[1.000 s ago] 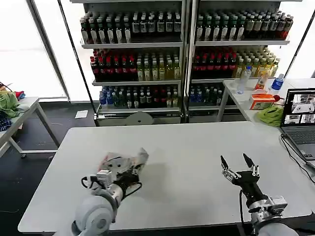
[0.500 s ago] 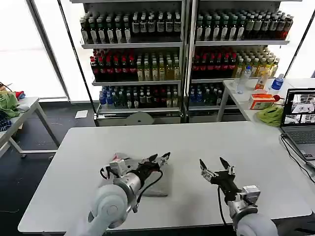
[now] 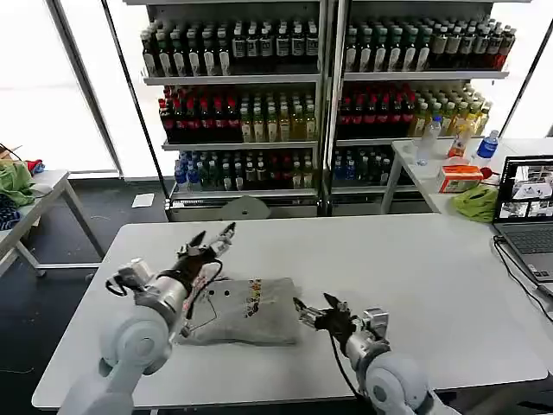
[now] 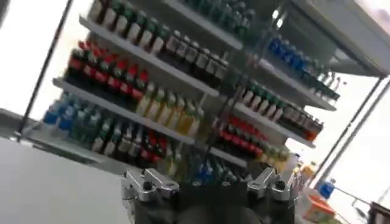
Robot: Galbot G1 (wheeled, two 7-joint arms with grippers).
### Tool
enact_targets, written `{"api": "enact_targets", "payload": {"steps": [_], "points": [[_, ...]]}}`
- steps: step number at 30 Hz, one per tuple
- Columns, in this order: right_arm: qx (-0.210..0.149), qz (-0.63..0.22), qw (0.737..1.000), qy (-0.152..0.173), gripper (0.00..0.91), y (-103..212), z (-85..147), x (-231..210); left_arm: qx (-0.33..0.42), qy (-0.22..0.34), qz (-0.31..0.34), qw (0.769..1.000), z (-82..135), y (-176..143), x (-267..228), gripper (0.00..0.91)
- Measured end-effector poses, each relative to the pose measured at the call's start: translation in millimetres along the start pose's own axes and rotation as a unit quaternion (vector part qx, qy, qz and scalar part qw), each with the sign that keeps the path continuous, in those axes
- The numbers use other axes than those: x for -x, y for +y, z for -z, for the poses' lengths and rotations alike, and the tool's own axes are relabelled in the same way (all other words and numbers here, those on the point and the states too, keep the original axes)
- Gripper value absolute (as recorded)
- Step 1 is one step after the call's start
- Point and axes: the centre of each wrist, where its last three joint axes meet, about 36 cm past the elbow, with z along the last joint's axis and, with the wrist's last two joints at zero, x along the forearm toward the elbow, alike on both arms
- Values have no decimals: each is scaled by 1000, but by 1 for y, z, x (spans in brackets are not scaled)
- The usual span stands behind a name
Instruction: Fold and organize the clothes.
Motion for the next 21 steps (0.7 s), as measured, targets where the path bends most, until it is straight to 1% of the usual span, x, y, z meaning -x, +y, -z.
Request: {"api": "enact_targets", "payload": {"steps": [6,7,8,9,10,14,18,21], "points": [[17,15,999,38,907,10,-7,32,6,-37,30,999,14,22,-17,907],[21,17,999,42,564,11,-9,35,9,-41,34,999,16,25,-19,907],[24,20,998,47,292,12,-10,39,11,-44,38,998,17,28,-22,907],[28,23,998,50,50,13,-12,42,12,-48,43,998,19,30,-24,907],[31,25,998,52,0,14,-13,45,14,-51,47,997,20,33,-27,907],[40,35,997,61,0,19,-19,55,16,-59,56,997,22,38,-34,907],[55,51,995,59,0,24,-23,61,18,-62,62,996,22,42,-38,907],[59,57,995,55,0,25,-25,64,20,-64,66,996,22,44,-39,907]]}}
